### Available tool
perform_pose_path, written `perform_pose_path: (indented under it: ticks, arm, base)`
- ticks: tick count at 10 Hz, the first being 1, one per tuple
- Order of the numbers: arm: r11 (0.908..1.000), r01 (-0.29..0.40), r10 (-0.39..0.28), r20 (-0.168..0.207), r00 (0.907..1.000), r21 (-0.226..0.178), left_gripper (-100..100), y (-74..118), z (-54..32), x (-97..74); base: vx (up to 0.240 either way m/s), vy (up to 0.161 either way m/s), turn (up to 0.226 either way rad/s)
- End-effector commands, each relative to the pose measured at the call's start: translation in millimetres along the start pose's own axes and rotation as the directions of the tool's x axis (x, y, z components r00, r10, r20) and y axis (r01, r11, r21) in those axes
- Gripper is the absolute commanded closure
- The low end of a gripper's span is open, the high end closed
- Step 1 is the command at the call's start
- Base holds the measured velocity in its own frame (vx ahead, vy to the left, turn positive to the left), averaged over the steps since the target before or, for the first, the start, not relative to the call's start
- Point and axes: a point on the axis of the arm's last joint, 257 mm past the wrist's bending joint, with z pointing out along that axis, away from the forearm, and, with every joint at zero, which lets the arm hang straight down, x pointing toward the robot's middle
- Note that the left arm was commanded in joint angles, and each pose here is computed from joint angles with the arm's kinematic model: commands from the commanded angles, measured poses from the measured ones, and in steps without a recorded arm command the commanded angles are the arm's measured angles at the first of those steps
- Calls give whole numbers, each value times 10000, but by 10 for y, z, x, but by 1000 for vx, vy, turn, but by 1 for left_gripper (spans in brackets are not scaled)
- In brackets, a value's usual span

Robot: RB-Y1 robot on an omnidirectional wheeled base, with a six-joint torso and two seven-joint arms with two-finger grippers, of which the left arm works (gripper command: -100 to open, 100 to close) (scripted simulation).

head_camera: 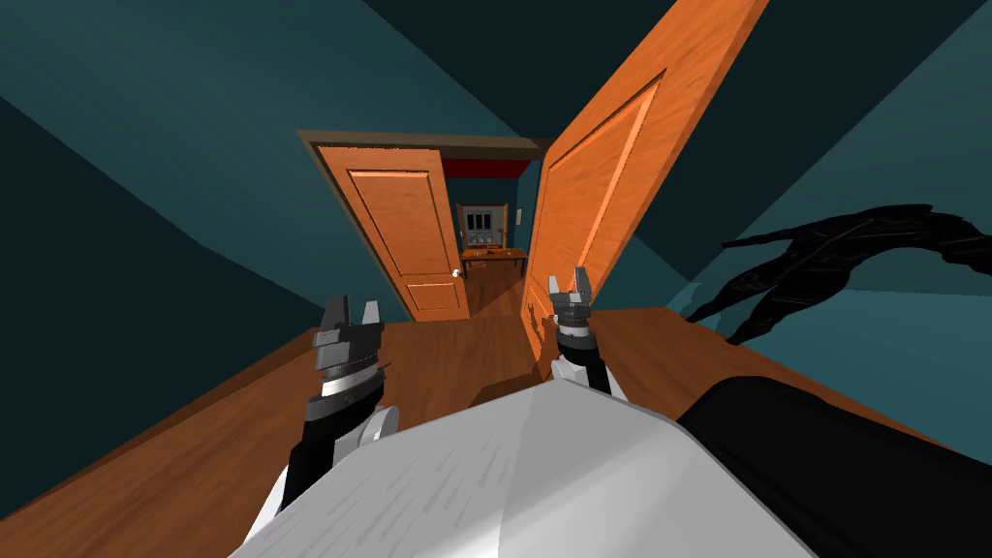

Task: Pull the door open

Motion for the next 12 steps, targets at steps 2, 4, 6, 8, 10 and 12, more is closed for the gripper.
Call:
perform_pose_path:
  ticks: [2, 4, 6, 8, 10, 12]
  arm:
    - [9986, -477, 472, -231, 9986, -225, -100, 178, -45, 51]
    - [9955, -866, 849, -420, 9955, -393, -100, 321, -85, 89]
    - [9907, -1245, 1212, -607, 9908, -546, -100, 459, -126, 122]
    - [9865, -1507, 1459, -740, 9865, -643, -100, 553, -156, 144]
    - [9769, -1980, 1899, -984, 9769, -807, -100, 722, -213, 180]
    - [9691, -2295, 2187, -1155, 9689, -905, -100, 834, -253, 202]
  base:
    - [121, -4, -3]
    - [162, -16, 0]
    - [133, -2, -1]
    - [119, 0, -3]
    - [100, -11, -1]
    - [122, 2, -2]
